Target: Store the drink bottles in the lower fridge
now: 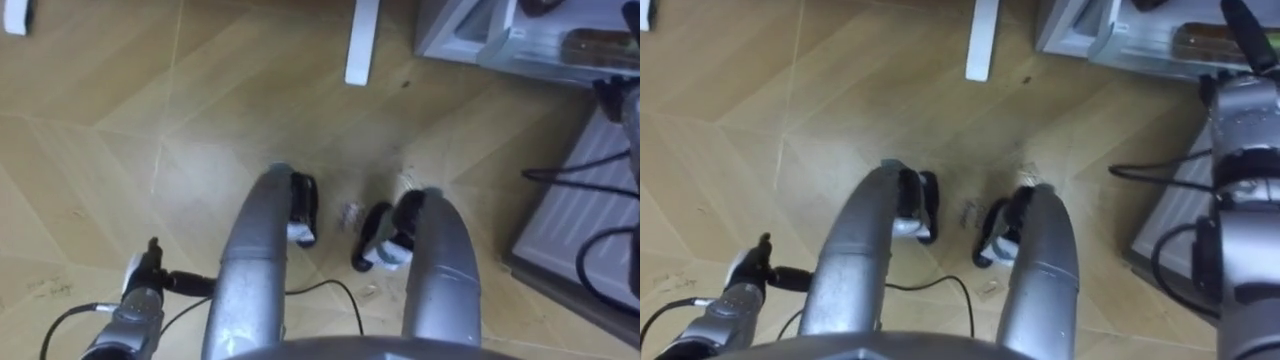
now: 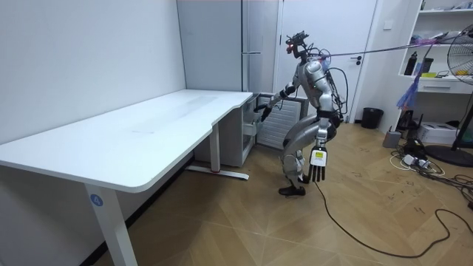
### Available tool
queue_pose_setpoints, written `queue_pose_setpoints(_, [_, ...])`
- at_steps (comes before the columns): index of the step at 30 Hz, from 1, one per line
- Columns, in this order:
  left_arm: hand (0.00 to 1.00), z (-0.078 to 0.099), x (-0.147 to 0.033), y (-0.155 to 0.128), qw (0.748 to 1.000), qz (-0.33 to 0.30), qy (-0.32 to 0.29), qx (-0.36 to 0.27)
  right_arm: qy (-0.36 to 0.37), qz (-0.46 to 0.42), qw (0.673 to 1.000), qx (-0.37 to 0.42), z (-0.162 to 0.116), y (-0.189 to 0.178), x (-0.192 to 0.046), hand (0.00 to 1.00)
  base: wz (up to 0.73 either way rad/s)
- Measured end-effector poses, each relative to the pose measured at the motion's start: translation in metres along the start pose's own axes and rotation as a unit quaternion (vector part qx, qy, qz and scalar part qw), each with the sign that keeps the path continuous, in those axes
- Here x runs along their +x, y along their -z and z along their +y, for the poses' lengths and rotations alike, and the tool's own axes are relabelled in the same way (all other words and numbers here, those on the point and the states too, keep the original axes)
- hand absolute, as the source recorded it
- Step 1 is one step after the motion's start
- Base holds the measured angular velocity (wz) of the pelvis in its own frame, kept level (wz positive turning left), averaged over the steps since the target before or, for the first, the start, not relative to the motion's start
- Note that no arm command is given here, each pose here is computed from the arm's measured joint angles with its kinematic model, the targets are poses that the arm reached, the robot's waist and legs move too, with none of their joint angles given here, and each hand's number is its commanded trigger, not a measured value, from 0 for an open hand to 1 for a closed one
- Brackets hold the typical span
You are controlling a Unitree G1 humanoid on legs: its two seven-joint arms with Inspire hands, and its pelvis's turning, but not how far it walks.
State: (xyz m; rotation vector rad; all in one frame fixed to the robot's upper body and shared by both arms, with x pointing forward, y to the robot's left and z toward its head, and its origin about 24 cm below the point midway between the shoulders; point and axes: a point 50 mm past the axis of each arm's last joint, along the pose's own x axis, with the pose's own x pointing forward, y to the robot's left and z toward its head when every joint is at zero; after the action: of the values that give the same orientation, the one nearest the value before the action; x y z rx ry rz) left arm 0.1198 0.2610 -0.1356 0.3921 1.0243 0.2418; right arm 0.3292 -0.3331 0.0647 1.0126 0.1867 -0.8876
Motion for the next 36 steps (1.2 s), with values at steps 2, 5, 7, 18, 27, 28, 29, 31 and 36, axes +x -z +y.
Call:
queue_pose_setpoints(2, [0.0,0.0,-0.001,0.002,1.0,0.001,-0.001,0.0,-0.001,-0.006,1.0,-0.011,0.003,0.002,-0.001,0.0,-0.02])
queue_pose_setpoints(5, [0.0,-0.001,-0.004,0.004,1.0,-0.004,-0.003,-0.003,0.0,-0.009,1.0,-0.018,0.009,0.003,-0.003,0.0,-0.04])
queue_pose_setpoints(7, [0.0,-0.001,-0.004,0.006,1.0,-0.003,-0.003,-0.005,-0.004,-0.009,1.0,-0.015,0.017,0.003,-0.007,0.0,0.0])
queue_pose_setpoints(18, [0.0,0.007,-0.007,0.008,1.0,-0.013,-0.009,-0.013,-0.139,-0.026,0.99,-0.013,0.077,0.008,-0.046,0.0,-0.01])
queue_pose_setpoints(27, [0.0,0.006,-0.013,0.029,1.0,0.008,-0.001,0.011,-0.15,-0.019,0.988,0.012,0.079,0.018,-0.049,0.0,0.06])
queue_pose_setpoints(28, [0.0,0.006,-0.014,0.03,1.0,0.01,0.0,0.012,-0.147,-0.018,0.989,0.014,0.078,0.019,-0.048,0.0,0.09])
queue_pose_setpoints(29, [0.0,0.005,-0.014,0.032,1.0,0.011,0.001,0.013,-0.145,-0.017,0.989,0.014,0.077,0.02,-0.047,0.0,0.08])
queue_pose_setpoints(31, [0.0,0.002,-0.017,0.032,1.0,0.004,0.009,0.015,-0.144,-0.018,0.989,0.018,0.076,0.021,-0.047,0.0,0.08])
queue_pose_setpoints(36, [0.0,-0.001,-0.021,0.031,1.0,-0.006,0.016,0.012,-0.142,-0.016,0.989,0.026,0.076,0.023,-0.047,0.0,0.06])
